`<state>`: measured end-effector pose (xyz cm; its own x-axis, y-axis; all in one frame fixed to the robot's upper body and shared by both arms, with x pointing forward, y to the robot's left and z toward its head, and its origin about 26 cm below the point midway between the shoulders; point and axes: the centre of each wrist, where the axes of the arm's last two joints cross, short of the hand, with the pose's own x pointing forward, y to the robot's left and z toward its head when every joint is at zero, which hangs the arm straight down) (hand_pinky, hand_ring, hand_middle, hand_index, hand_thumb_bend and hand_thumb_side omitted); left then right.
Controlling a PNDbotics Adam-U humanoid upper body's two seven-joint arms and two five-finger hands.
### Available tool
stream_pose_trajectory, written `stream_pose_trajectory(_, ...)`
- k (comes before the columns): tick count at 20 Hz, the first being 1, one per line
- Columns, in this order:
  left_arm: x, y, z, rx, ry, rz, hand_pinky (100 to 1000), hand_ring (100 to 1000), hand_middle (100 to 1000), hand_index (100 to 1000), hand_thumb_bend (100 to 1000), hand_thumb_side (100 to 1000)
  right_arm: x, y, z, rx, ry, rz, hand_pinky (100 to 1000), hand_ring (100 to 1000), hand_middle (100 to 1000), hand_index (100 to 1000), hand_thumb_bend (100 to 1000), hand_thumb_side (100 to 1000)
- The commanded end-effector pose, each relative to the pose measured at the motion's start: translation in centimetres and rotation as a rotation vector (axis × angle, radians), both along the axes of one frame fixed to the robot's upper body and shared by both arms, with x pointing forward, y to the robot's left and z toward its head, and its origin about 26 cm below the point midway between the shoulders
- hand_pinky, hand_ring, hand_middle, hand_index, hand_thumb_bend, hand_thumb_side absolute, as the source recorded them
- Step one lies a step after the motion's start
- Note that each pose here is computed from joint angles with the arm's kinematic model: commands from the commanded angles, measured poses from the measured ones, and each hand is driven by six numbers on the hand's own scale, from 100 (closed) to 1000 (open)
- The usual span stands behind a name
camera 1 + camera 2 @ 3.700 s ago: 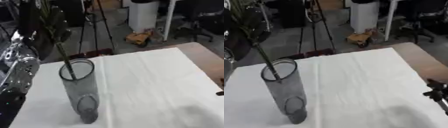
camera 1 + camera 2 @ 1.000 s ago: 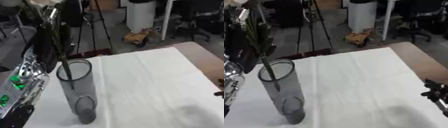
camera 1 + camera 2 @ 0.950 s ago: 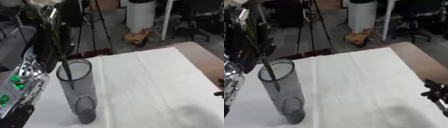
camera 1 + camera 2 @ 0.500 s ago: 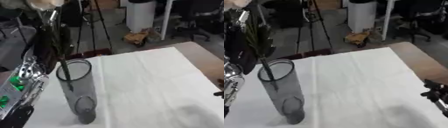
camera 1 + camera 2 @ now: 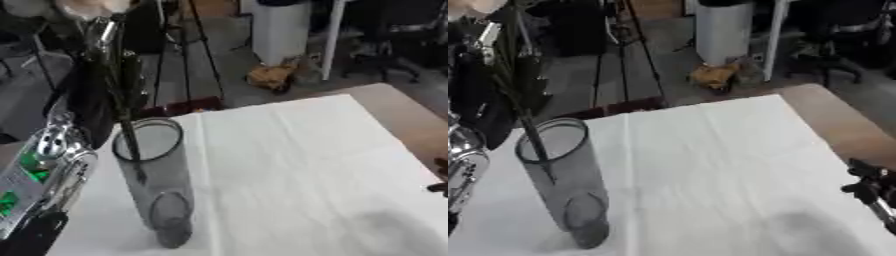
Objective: Arrange flowers into the vase.
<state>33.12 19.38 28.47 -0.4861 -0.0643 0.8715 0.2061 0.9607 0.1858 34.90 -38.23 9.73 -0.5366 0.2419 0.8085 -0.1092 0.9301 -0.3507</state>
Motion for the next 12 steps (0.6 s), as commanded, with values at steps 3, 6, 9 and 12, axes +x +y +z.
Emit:
stream_pose_trajectory(3,-0.38,0.19,0.92,0.019,-0.037,-0.003,118,174,100,148,413,975,0.04,-0.44,1.4,-0.021,-0.038,0.001,663,969,387,710,469,541)
stream_pose_trajectory(6,-0.38,0.2,0.92,0.021,-0.038,-0.001,138,216,100,147,423,971,0.04,-0.45,1.39,-0.021,-0.038,0.001,663,969,387,710,468,540)
stream_pose_trajectory(9,-0.4,0.18,0.94,0.022,-0.038,-0.001,156,258,100,137,429,968,0.06,-0.41,1.41,-0.021,-0.038,0.001,663,969,387,710,468,541)
stream_pose_trajectory(12,-0.41,0.17,0.94,0.024,-0.038,-0.002,174,294,100,124,429,967,0.06,-0.4,1.41,-0.021,-0.038,0.002,663,969,387,710,469,541)
